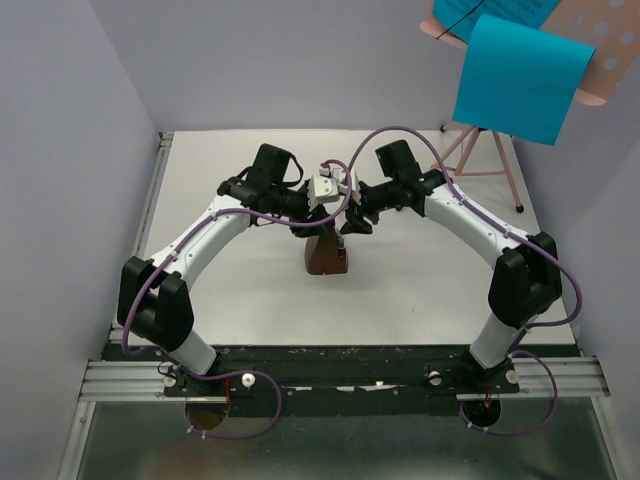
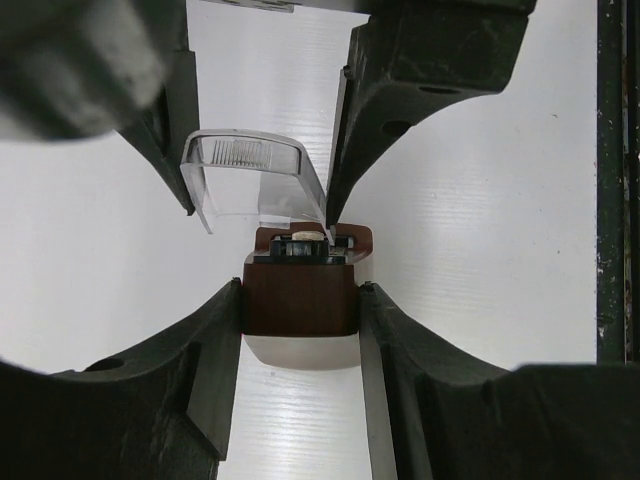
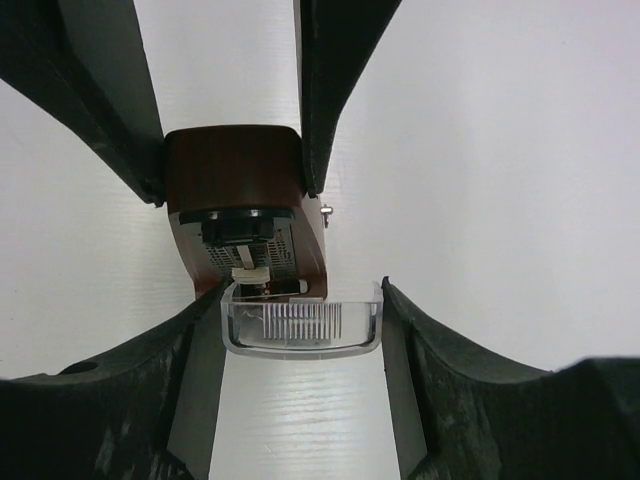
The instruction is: Pack up the instrument practice props
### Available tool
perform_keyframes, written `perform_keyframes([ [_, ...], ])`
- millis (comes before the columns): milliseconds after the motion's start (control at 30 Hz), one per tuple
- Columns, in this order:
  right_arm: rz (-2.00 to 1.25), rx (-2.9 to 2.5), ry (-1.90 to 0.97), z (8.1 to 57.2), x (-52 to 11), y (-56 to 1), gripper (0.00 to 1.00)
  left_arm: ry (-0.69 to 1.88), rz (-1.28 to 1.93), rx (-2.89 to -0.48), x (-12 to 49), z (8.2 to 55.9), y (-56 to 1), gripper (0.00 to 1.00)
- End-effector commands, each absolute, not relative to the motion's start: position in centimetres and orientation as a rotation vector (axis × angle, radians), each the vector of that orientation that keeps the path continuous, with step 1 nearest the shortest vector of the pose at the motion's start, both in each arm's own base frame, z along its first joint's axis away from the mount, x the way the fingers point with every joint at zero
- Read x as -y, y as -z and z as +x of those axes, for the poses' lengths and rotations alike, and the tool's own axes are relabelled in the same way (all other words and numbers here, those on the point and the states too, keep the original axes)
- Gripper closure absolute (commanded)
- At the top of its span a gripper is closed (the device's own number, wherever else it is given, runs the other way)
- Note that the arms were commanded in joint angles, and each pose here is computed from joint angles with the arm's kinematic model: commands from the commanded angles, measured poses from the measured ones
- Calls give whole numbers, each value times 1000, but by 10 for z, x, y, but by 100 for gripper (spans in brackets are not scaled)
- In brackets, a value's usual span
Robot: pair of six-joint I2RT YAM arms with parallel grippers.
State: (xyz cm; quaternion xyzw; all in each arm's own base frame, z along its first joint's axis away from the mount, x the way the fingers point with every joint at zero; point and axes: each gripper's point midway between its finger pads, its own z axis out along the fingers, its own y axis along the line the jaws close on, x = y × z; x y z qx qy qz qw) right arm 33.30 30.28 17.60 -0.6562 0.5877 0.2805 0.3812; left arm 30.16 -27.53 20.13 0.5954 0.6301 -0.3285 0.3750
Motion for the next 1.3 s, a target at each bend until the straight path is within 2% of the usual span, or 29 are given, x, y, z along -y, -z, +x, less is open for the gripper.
perform_keyframes([
  [0,-1688,-1491,-795,321,-306,-182,100,916,1569,-1642,276,279,-189,100],
  [533,-1690,-1567,-882,306,-304,-172,100,867,1563,-1659,273,285,-184,100],
  [1033,-1657,-1547,-775,318,-305,-166,100,866,1557,-1660,272,284,-184,100],
  [1267,-1724,-1553,-760,309,-306,-155,100,866,1556,-1660,272,285,-184,100],
])
